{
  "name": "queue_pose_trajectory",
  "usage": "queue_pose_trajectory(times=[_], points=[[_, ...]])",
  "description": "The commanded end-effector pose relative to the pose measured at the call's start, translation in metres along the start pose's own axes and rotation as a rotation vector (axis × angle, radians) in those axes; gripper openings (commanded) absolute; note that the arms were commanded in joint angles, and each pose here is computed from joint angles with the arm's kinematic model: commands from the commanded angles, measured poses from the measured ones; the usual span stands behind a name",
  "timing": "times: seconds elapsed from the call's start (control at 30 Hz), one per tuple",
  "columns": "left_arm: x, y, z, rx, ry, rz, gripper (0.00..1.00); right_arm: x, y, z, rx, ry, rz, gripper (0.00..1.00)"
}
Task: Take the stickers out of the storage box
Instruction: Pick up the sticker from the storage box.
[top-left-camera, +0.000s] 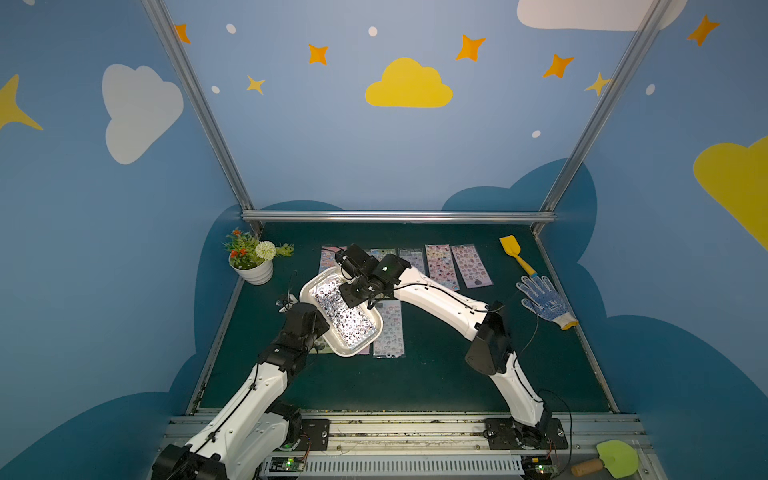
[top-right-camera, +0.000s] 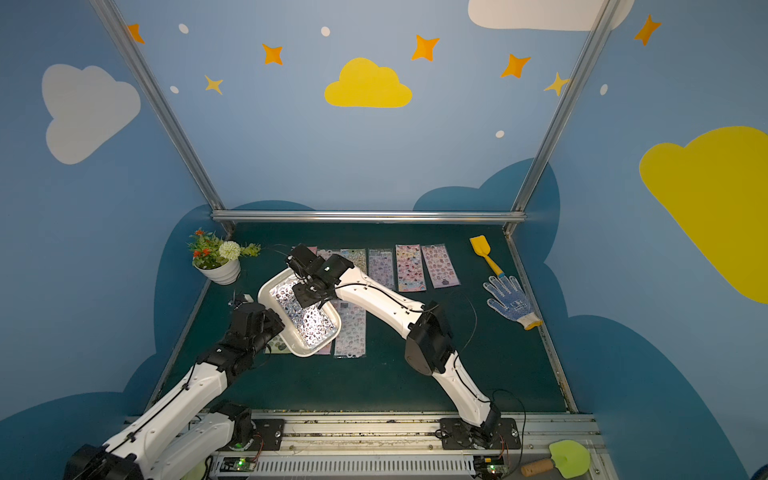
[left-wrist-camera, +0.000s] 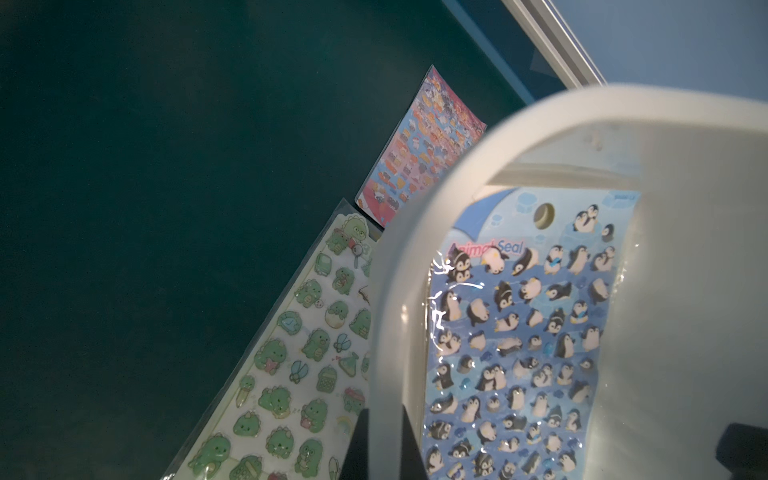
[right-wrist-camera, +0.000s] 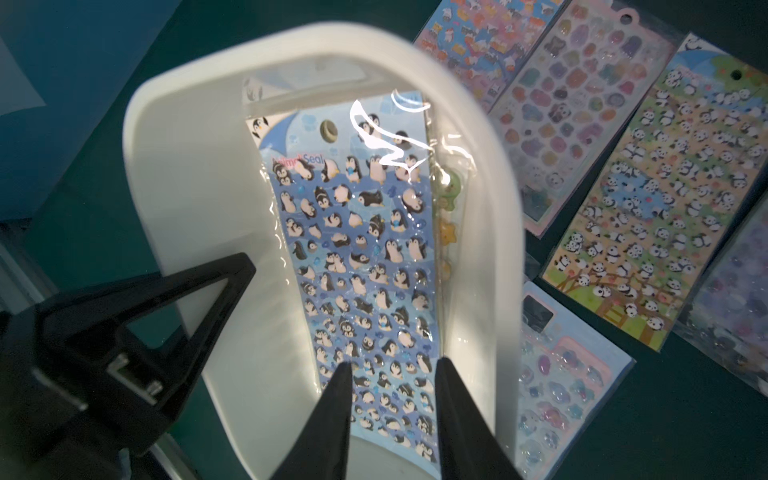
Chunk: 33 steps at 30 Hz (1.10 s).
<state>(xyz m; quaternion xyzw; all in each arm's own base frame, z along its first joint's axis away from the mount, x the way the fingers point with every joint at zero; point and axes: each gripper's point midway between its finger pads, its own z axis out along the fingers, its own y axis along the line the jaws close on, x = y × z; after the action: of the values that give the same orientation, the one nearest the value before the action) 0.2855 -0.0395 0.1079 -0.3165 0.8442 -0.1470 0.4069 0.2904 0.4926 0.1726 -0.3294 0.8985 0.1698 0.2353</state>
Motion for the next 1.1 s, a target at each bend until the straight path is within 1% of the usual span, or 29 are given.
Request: queue_pose_trajectory(times=[0.0,0.17,0.33,0.53,0.63,0.73,0.87,1.07], points=[[-0.011,-0.011,-0.002,0.038,-0.045,-0.030,0.04,0.006,-0.003,0.014,0.047,0.027,-0.007,0.35],[-0.010,-0.011,-0.001,0.041,-0.040,-0.029,0.04,0.010,-0.008,0.028,0.076,0.036,0.007,0.39],[-0.009,-0.013,-0.001,0.046,-0.034,-0.029,0.04,0.013,-0.017,0.035,0.126,0.041,0.006,0.44],[-0.011,-0.014,-0.003,0.052,-0.037,-0.031,0.04,0.017,-0.017,0.042,0.128,0.053,0.007,0.50],[-0.012,-0.015,-0.005,0.059,-0.040,-0.032,0.04,0.017,-0.020,0.046,0.149,0.049,0.003,0.56],[-0.012,-0.016,-0.006,0.065,-0.040,-0.032,0.04,0.017,-0.024,0.050,0.181,0.042,-0.010,0.60],[-0.011,-0.018,-0.007,0.066,-0.035,-0.025,0.04,0.018,-0.026,0.058,0.205,0.032,-0.025,0.61],[-0.011,-0.018,-0.008,0.066,-0.035,-0.021,0.04,0.017,-0.022,0.061,0.183,0.029,-0.014,0.60]])
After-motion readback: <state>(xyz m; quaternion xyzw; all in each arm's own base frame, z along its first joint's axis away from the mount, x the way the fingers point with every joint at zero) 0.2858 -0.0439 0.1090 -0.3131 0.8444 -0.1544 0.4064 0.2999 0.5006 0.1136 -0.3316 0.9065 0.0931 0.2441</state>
